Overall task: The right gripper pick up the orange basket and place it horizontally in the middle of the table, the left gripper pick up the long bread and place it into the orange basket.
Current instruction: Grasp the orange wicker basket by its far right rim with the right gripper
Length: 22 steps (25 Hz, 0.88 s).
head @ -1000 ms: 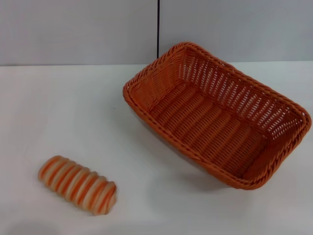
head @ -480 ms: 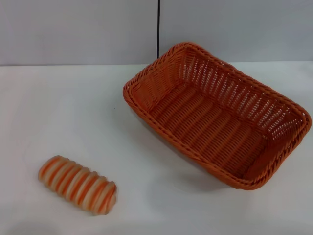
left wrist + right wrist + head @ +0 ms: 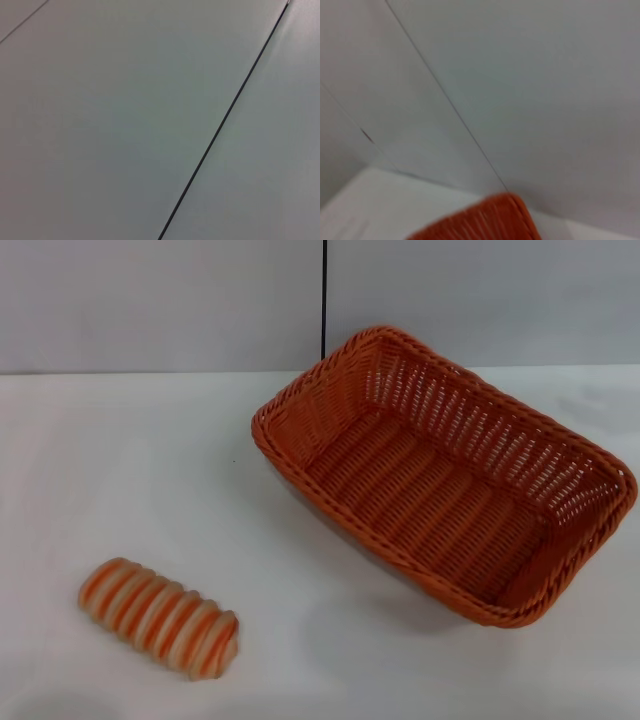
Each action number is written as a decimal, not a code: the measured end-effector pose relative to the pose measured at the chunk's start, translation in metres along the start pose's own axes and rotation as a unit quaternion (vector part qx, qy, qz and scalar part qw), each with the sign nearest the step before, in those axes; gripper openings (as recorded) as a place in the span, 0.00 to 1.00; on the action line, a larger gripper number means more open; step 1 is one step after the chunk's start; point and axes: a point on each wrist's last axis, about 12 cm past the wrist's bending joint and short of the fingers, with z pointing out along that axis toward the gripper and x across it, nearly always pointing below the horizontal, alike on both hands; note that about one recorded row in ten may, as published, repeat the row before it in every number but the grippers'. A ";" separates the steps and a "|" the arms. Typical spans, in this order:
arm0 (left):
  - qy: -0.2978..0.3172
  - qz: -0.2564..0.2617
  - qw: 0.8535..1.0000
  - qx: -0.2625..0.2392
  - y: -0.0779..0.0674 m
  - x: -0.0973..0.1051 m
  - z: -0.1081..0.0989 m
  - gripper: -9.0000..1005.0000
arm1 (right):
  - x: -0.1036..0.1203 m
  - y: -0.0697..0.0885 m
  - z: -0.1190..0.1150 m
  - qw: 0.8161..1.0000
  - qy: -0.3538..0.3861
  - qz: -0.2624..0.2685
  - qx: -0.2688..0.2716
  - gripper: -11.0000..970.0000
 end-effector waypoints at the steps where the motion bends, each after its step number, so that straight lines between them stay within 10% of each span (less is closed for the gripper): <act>1: 0.000 -0.005 1.000 0.000 0.000 0.000 0.000 0.80 | 0.001 -0.006 0.009 1.000 0.028 0.003 0.009 0.46; 22: 0.021 -0.032 0.999 -0.015 0.003 0.005 -0.001 0.79 | 0.031 -0.026 0.070 0.991 0.131 0.003 -0.002 0.42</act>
